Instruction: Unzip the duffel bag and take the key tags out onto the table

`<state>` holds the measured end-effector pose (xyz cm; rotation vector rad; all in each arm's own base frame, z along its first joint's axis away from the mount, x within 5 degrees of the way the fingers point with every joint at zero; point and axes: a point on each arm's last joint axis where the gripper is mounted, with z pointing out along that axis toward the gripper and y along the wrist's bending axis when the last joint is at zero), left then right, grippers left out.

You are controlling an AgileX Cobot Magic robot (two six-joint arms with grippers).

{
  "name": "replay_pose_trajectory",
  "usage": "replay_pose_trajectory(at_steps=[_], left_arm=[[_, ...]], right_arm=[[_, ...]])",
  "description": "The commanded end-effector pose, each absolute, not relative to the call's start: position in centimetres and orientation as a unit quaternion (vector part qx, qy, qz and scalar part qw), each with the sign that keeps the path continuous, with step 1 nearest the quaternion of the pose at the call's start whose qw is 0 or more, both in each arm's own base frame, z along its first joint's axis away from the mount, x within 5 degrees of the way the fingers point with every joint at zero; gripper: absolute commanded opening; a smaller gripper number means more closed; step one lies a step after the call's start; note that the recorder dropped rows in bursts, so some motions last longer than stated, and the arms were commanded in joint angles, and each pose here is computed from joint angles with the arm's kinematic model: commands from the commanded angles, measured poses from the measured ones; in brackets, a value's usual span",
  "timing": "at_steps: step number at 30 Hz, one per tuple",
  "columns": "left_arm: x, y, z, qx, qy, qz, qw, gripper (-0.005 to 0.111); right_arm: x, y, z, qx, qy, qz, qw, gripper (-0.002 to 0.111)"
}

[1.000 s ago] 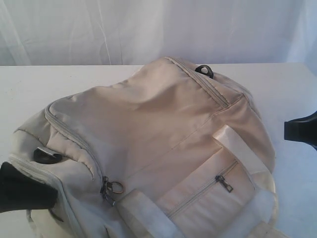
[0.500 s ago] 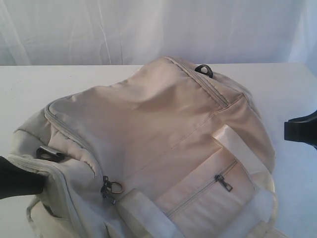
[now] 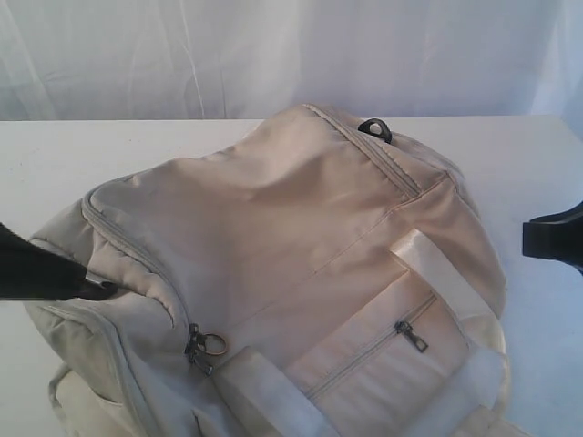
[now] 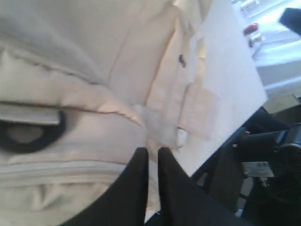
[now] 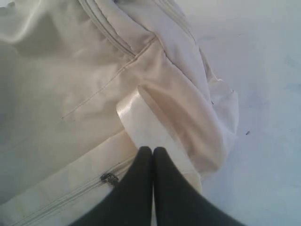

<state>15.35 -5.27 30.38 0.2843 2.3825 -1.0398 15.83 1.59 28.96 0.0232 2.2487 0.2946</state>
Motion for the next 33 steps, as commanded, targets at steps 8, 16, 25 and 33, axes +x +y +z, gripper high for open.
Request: replay_pose_trajectory(at_steps=[8, 16, 25, 33], left_arm=[[12.2, -5.7, 28.6, 0.063, 0.898, -0.422, 0.102, 0.064], [13.5, -5.8, 26.0, -0.007, 0.889, -0.436, 0.142, 0.064], [12.9, -6.0, 27.5, 0.143, 0.874, -0.440, 0.147, 0.066], [13.1, -6.5, 33.2, 0.321, 0.826, -0.380, 0.263, 0.050]], right_arm=[[16.0, 1.7, 29.3, 0.012, 0.893, 0.128, 0.430, 0.000], [16.0, 1.7, 29.3, 0.013, 0.893, 0.129, 0.430, 0.000], [15.9, 1.8, 29.3, 0.012, 0.894, 0.129, 0.428, 0.000], [15.9, 1.8, 29.3, 0.013, 0.894, 0.131, 0.428, 0.000]])
